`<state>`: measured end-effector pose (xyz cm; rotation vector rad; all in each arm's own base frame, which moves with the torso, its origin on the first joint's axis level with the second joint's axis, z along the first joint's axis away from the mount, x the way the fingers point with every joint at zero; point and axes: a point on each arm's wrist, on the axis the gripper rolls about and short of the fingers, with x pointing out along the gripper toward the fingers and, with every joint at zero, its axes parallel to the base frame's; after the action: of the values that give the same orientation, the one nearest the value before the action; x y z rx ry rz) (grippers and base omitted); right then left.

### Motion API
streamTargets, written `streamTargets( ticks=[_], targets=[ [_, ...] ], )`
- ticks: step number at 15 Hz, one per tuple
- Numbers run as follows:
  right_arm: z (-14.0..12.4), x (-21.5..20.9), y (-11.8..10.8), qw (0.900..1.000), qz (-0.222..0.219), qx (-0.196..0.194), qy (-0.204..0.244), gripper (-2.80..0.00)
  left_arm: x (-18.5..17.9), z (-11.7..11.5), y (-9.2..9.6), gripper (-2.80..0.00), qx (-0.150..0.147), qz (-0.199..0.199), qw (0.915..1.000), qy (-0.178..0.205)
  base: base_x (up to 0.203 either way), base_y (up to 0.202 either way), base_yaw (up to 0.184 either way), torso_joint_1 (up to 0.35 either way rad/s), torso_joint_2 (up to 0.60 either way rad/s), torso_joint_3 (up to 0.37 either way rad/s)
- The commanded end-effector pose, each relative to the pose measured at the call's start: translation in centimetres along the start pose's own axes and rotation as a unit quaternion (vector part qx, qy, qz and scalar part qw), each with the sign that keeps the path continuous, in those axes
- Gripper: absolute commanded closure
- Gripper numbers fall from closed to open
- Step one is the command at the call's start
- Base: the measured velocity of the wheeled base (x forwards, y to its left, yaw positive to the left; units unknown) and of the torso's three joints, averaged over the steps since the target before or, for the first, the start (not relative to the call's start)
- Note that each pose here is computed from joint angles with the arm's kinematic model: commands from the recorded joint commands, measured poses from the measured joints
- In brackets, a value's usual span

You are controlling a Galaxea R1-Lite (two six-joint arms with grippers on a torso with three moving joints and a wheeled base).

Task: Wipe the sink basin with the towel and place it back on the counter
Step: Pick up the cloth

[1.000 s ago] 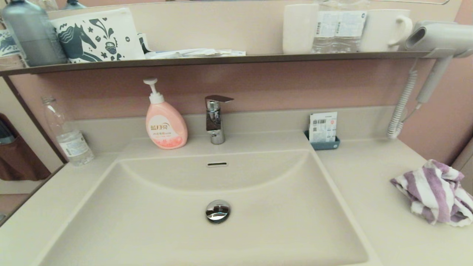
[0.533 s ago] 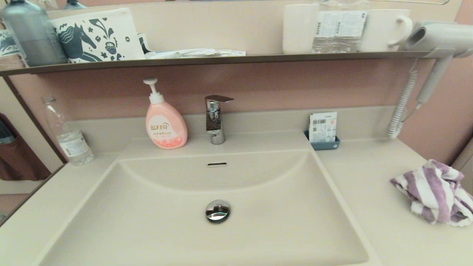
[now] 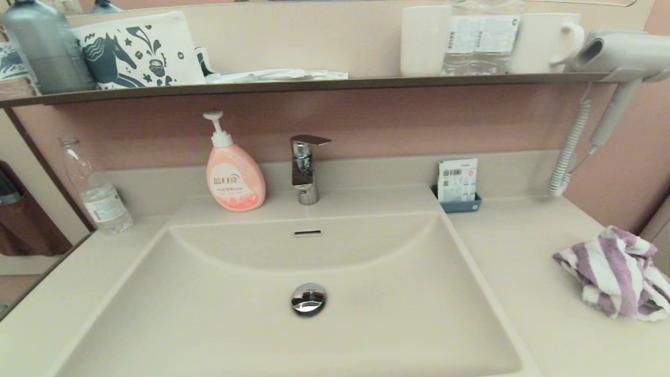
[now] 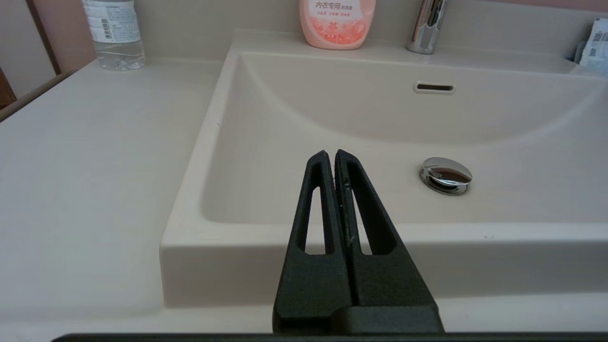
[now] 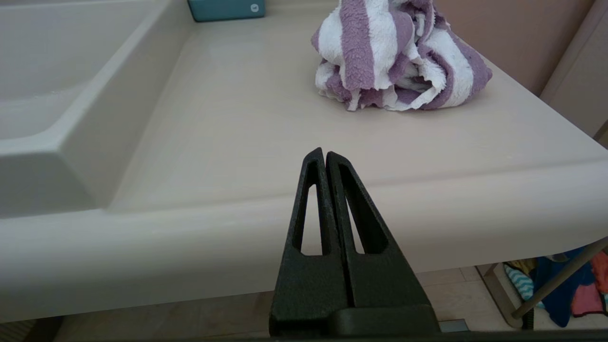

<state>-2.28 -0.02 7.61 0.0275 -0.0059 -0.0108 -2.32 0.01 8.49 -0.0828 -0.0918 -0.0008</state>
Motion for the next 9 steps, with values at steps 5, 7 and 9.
streamTargets(
  ticks=[5, 7, 9],
  targets=[
    [0.0, 0.0, 0.0, 1.0, 0.0, 0.0, 0.0, 0.0, 0.01, 0.01, 0.0, 0.0, -0.001, 0.001, 1.0, 0.001, 0.0, 0.0, 0.0, 0.0, 0.0, 0.0],
    [0.0, 0.0, 0.0, 1.0, 0.0, 0.0, 0.0, 0.0, 0.01, 0.01, 0.0, 0.0, -0.001, 0.001, 1.0, 0.001, 0.0, 0.0, 0.0, 0.0, 0.0, 0.0],
    [0.0, 0.0, 0.0, 1.0, 0.0, 0.0, 0.0, 0.0, 0.01, 0.01, 0.0, 0.0, -0.001, 0.001, 1.0, 0.001, 0.0, 0.0, 0.0, 0.0, 0.0, 0.0]
  ],
)
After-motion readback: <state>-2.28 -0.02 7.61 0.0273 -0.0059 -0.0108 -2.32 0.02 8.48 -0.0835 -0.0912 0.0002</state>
